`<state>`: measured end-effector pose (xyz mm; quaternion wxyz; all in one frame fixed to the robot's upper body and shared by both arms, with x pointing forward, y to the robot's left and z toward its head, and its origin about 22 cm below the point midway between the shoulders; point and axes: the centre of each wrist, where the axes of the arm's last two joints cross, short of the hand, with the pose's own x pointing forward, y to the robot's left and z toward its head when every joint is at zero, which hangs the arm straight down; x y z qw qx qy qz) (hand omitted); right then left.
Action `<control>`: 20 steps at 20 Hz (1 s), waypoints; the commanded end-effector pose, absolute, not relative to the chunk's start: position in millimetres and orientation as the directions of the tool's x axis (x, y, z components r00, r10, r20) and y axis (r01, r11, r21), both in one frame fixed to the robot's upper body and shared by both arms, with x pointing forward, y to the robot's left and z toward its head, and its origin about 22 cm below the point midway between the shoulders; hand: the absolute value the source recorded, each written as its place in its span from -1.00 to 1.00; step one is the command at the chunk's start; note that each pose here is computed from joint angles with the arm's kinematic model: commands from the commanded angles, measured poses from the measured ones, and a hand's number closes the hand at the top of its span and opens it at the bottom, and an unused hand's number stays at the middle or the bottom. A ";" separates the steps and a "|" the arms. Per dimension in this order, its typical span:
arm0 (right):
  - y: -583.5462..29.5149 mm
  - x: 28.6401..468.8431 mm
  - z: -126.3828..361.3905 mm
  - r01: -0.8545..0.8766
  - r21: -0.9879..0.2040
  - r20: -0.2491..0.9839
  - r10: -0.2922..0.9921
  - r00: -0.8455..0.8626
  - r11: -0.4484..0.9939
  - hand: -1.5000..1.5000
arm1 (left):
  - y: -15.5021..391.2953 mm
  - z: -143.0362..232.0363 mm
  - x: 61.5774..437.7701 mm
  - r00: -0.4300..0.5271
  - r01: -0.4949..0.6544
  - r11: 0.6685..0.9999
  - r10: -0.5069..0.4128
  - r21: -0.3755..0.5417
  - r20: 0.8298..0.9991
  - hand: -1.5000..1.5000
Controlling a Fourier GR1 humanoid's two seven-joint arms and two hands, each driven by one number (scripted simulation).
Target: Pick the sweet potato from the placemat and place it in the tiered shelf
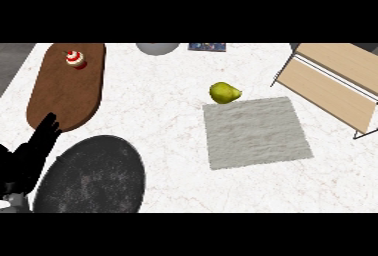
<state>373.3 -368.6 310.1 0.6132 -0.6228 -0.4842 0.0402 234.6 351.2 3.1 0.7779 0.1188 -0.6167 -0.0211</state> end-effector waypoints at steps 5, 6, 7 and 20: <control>-375.9 368.0 335.7 0.657 -0.620 0.764 0.521 0.381 0.429 -1.00 | 351.7 15.1 240.7 0.243 -0.098 0.974 -0.178 0.206 0.954 0.00; -375.7 362.7 322.9 0.667 -0.597 0.785 0.498 0.370 0.445 -1.00 | 348.2 1.4 235.8 0.239 -0.109 0.971 -0.184 0.214 0.953 0.00; -381.6 359.1 336.5 0.678 -0.561 0.808 0.490 0.326 0.474 -1.00 | 344.5 -2.6 238.3 0.233 -0.113 0.973 -0.170 0.200 0.958 0.00; -430.7 204.5 407.7 0.822 -0.369 0.891 0.418 0.179 0.433 -1.00 | 369.4 -0.2 209.3 0.263 -0.139 0.970 -0.160 0.202 0.951 0.00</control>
